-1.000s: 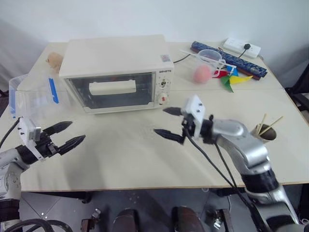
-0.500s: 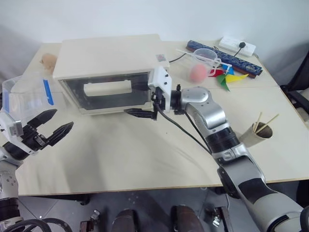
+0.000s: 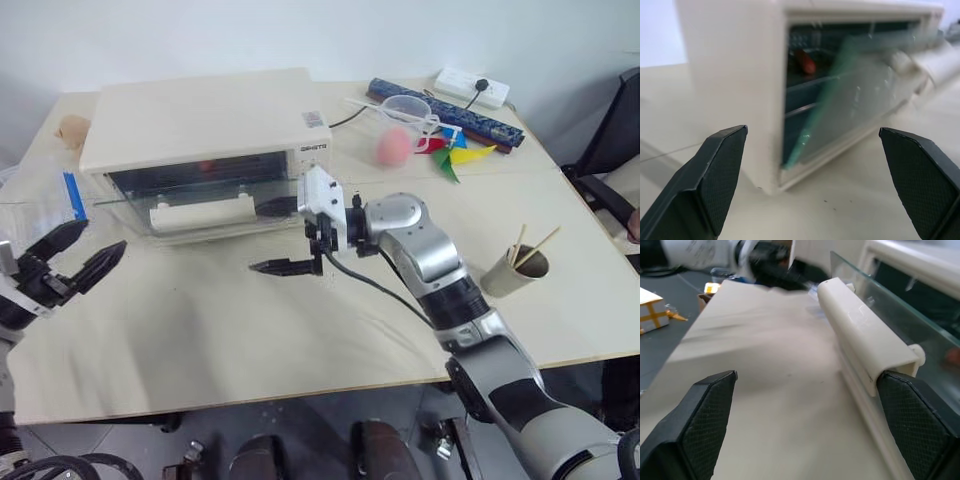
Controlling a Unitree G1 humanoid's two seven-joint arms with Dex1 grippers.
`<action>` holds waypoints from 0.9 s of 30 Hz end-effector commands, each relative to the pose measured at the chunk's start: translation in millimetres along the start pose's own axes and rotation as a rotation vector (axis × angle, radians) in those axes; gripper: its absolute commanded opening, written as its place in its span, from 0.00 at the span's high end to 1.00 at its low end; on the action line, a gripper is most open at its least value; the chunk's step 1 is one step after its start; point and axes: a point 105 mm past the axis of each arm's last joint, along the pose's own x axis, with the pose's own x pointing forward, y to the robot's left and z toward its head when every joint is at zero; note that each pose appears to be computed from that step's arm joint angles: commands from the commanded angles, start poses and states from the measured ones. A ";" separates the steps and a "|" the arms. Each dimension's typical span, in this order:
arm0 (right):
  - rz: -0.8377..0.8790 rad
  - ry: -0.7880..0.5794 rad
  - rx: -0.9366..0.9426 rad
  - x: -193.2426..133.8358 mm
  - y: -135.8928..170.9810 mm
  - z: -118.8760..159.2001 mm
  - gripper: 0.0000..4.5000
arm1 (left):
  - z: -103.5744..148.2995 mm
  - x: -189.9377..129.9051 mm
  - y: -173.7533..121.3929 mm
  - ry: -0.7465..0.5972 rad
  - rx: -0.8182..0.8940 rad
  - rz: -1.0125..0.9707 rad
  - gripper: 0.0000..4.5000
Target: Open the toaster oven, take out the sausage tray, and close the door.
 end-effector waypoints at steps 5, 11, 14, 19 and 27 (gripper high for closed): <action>0.048 -0.050 -0.044 7.5 18.3 13.5 0.00 | 42.6 -36.0 5.0 -0.064 0.003 -0.040 0.34; 0.048 -0.056 -0.031 11.2 26.6 9.0 0.00 | 51.6 -35.8 5.0 -0.088 -0.009 -0.081 0.77; 0.045 -0.062 -0.023 12.6 30.5 8.6 0.00 | 47.0 -20.2 -1.5 -0.060 -0.033 -0.145 0.99; 0.039 -0.064 -0.008 13.7 38.7 8.9 0.00 | 29.8 17.4 -10.3 0.012 -0.058 -0.218 1.00; -0.075 -0.015 0.045 0.0 41.4 1.6 0.00 | -0.3 55.8 -31.8 0.143 -0.102 -0.392 1.00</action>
